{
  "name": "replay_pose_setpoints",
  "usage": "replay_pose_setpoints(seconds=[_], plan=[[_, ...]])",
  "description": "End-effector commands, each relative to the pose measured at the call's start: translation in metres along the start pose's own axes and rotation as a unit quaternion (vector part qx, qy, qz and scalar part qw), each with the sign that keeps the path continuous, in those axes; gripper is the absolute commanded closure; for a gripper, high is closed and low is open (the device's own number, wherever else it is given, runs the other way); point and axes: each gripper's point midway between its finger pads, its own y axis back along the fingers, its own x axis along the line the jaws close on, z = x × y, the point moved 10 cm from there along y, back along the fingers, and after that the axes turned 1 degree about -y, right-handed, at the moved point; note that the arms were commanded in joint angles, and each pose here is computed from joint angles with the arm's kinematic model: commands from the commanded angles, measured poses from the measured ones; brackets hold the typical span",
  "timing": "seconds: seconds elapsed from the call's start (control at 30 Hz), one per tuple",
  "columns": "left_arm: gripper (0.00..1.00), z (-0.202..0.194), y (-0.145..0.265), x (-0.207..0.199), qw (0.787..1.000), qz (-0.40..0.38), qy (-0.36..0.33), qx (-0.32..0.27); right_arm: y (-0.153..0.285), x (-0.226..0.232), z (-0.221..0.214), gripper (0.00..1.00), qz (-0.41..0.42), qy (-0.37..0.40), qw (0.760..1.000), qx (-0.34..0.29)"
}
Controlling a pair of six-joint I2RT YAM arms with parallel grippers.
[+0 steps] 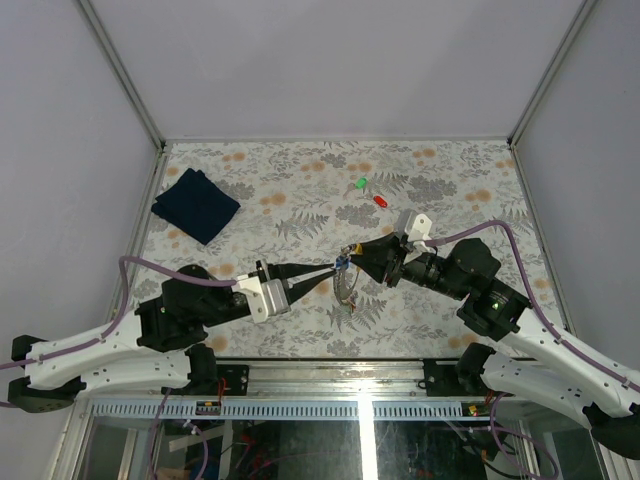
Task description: Put the keys on the keyring
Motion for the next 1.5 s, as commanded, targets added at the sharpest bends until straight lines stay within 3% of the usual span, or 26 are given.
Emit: replay_pose_setpoints(seconds=[0.0, 0.63, 0.97, 1.17, 1.47], plan=[[0.88, 0.017, 0.002, 0.010, 0.999, 0.021, -0.006, -0.025, -0.002, 0.004, 0.021, 0.99, 0.020, 0.007, 0.998, -0.053], [0.77, 0.008, -0.005, 0.006, 1.000, 0.009, -0.009, -0.005, 0.000, 0.005, 0.019, 0.99, 0.026, 0.006, 0.998, -0.053], [1.00, 0.008, -0.004, 0.005, 1.000, 0.003, -0.007, -0.001, 0.003, 0.005, 0.021, 0.99, 0.021, 0.010, 0.998, -0.056], [1.00, 0.012, -0.001, 0.002, 0.999, 0.001, 0.014, -0.038, 0.005, 0.005, 0.027, 0.98, 0.016, 0.018, 0.998, -0.057], [1.00, 0.012, -0.004, -0.002, 0.993, 0.021, 0.043, -0.106, 0.014, 0.005, 0.038, 0.77, 0.017, 0.042, 0.998, -0.047]])
